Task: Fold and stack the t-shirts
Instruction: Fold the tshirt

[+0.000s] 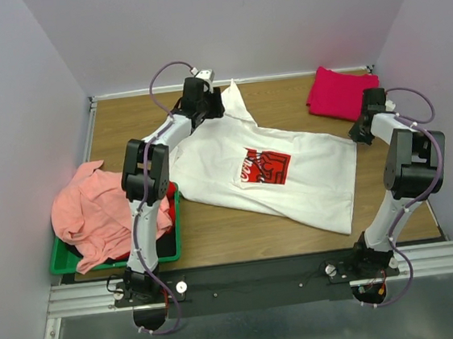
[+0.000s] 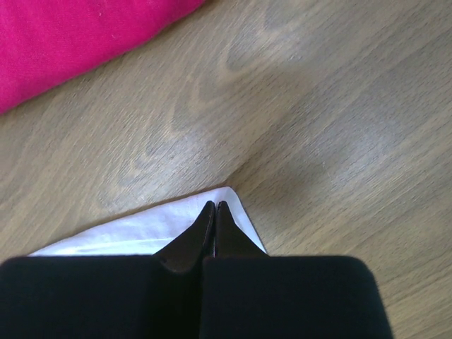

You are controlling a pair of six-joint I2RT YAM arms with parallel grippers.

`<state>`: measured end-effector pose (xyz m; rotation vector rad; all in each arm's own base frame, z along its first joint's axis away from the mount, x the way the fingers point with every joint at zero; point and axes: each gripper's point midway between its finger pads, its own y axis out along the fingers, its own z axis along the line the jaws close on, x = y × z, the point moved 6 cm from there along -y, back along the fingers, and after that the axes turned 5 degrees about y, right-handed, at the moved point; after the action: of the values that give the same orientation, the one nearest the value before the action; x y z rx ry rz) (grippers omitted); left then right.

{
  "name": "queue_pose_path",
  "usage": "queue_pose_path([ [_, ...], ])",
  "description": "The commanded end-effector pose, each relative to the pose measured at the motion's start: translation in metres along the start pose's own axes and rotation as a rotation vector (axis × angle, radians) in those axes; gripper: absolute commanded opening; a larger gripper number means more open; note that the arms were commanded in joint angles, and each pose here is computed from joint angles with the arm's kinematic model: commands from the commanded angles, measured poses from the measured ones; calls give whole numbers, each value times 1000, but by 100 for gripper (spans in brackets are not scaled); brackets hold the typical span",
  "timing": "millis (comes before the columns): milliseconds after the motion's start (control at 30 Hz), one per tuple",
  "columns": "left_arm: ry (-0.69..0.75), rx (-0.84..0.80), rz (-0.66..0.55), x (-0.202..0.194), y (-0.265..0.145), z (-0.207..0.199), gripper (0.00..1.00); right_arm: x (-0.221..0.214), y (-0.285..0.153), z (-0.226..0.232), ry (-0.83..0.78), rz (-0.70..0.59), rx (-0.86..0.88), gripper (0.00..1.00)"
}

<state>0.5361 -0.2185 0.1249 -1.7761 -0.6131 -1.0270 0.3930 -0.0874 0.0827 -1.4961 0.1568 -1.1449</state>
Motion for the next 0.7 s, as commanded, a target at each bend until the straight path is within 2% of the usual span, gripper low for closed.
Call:
queue_pose_path([
  [0,20,15,26,-3,10,-4,60,8,-6,2,7,-30,17,0],
  [33,16,14,26,-3,12,-5,57,8,-6,2,5,-30,17,0],
  [67,18,19,32,-3,14,-6,49,7,-6,1,4,-28,15,0],
  [100,20,22,30,-2,14,-7,49,7,-5,1,4,-27,14,0],
  [133,20,20,37,-3,15,-9,33,7,-5,1,4,-25,15,0],
  [167,17,20,37,-2,15,-9,33,7,-5,1,4,-25,15,0],
  [367,7,1,45,3,20,-21,40,6,-4,1,5,-19,19,0],
  [400,1,-2,26,13,24,-23,42,5,-4,2,3,-18,23,0],
  [500,4,12,56,15,32,-21,47,6,-5,3,2,-17,30,0],
  [533,12,19,12,35,31,-24,50,6,-6,3,3,-19,31,0],
  [667,27,40,59,32,40,-20,54,6,-7,3,5,-19,35,0],
])
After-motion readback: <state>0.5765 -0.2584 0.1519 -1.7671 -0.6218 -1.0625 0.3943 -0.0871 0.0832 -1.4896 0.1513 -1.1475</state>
